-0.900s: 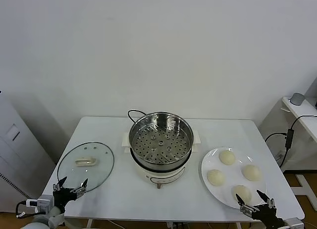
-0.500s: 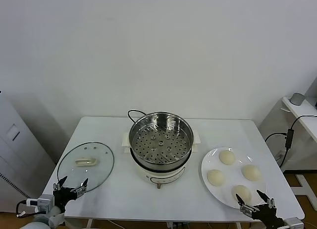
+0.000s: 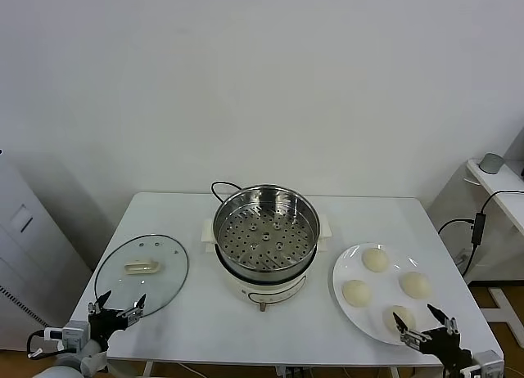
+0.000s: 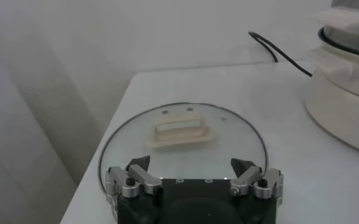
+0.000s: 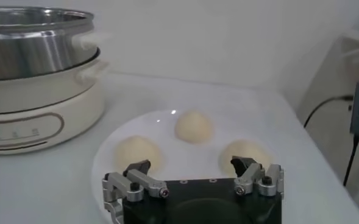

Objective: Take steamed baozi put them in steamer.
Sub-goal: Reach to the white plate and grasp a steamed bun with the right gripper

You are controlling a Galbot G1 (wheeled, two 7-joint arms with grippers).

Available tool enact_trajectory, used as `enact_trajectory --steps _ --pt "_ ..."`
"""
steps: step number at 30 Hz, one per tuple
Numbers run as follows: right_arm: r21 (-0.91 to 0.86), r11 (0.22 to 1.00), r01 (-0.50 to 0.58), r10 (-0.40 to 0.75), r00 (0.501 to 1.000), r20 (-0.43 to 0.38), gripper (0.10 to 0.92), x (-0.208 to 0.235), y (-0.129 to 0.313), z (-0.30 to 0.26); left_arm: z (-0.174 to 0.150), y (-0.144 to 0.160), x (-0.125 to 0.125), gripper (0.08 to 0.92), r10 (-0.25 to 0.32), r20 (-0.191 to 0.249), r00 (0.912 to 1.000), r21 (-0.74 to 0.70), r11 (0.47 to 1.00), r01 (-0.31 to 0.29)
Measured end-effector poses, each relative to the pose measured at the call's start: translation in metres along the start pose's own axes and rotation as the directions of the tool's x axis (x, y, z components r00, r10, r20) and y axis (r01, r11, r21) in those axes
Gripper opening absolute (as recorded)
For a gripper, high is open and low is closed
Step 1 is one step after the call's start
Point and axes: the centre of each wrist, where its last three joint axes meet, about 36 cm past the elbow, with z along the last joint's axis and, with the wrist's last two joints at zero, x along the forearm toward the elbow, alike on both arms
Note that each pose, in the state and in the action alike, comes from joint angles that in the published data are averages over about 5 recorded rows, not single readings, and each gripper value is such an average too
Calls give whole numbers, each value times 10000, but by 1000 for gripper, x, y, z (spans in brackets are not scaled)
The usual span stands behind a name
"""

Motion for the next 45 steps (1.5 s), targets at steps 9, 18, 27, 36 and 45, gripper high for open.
enact_trajectory --steps 9,18,27,36,45 --pt "4321 8999 -585 99 9934 1139 823 -51 -43 -33 -6 -5 -2 823 128 156 9998 -8 9999 -127" --pt "7108 7034 16 -911 9919 880 823 -104 -86 -80 -8 -7 -6 823 109 161 9998 -33 9999 -108" --pt "8048 5404 2455 -2490 9603 -1257 823 -151 -114 -137 -10 -8 -8 823 114 77 9999 -129 9999 -113" --pt "7517 4073 5187 -4009 8411 -3632 823 -194 -129 -181 -11 -10 -11 823 170 5 9999 -277 9995 -170" --pt "6472 2689 7133 -4630 6850 -5625 823 -232 -142 -208 -12 -9 -12 823 203 -102 9997 -389 9990 -207"
